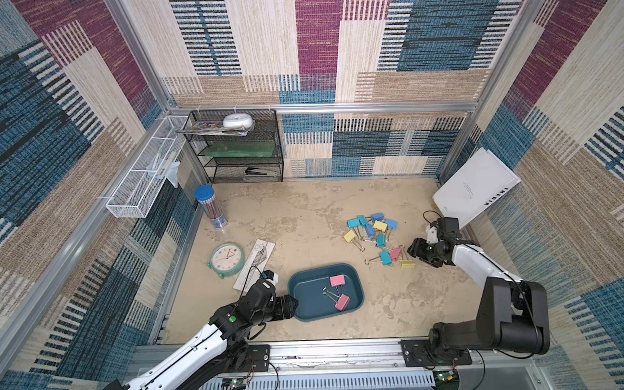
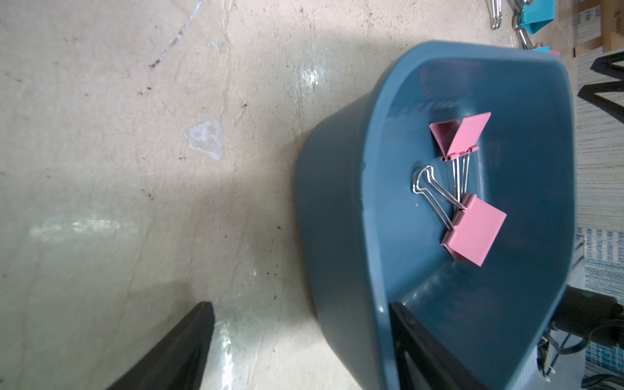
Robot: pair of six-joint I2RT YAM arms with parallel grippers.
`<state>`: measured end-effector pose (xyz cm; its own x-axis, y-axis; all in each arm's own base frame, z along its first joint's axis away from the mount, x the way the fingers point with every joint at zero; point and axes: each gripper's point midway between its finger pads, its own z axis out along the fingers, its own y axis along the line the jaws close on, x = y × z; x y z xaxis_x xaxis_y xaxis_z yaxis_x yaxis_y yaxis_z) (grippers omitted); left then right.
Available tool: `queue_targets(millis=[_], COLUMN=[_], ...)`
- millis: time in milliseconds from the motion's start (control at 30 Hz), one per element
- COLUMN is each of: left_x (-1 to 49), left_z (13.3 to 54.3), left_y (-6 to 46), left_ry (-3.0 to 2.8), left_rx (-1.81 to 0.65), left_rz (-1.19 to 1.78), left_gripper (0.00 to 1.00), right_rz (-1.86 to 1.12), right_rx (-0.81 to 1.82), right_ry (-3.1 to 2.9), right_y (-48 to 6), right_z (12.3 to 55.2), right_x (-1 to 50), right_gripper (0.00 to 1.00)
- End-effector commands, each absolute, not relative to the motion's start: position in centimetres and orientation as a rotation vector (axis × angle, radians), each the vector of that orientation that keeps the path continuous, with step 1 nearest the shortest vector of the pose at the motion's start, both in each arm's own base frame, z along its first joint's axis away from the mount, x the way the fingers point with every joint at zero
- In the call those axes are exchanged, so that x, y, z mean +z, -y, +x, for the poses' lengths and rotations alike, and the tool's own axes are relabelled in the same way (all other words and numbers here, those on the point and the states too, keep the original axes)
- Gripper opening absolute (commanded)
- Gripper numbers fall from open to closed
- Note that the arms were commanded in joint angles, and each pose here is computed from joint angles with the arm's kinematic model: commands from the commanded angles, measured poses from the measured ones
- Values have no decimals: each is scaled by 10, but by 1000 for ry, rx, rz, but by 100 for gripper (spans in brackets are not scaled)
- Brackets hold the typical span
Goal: Put the binder clips in the storage box
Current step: Pick up the binder clip at the center of the board.
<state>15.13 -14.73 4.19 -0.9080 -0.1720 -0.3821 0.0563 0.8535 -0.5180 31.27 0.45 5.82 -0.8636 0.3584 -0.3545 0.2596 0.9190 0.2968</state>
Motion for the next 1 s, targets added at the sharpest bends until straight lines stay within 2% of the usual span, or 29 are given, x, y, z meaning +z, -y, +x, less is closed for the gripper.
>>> queue_targets(millis=[0, 267, 400, 700, 867, 967], left_x=[40, 39, 39, 37, 36, 36], left_z=[149, 147, 146, 141, 142, 142], left_y=[146, 145, 145, 143, 144, 145], left_ry=[-2616, -2625, -2626, -2637, -2629, -2628], left_rx=[-744, -740, -742, -739, -751, -754], left_rz=[-80, -78, -81, -63, -52, -45], left_gripper=[83, 83, 83, 83, 84, 84], right_rz=[390, 299, 277, 291, 302, 303], right_rx=[245, 60, 30, -213, -198, -196], right_ry=[-2757, -2848, -2855, -2932, -2920, -2937], right_y=[-13, -23, -27, -24, -26, -27], right_z=[300, 290, 288, 272, 274, 272], right_x=[49, 32, 32, 20, 23, 18], right_gripper=[69, 78, 79, 78, 77, 71])
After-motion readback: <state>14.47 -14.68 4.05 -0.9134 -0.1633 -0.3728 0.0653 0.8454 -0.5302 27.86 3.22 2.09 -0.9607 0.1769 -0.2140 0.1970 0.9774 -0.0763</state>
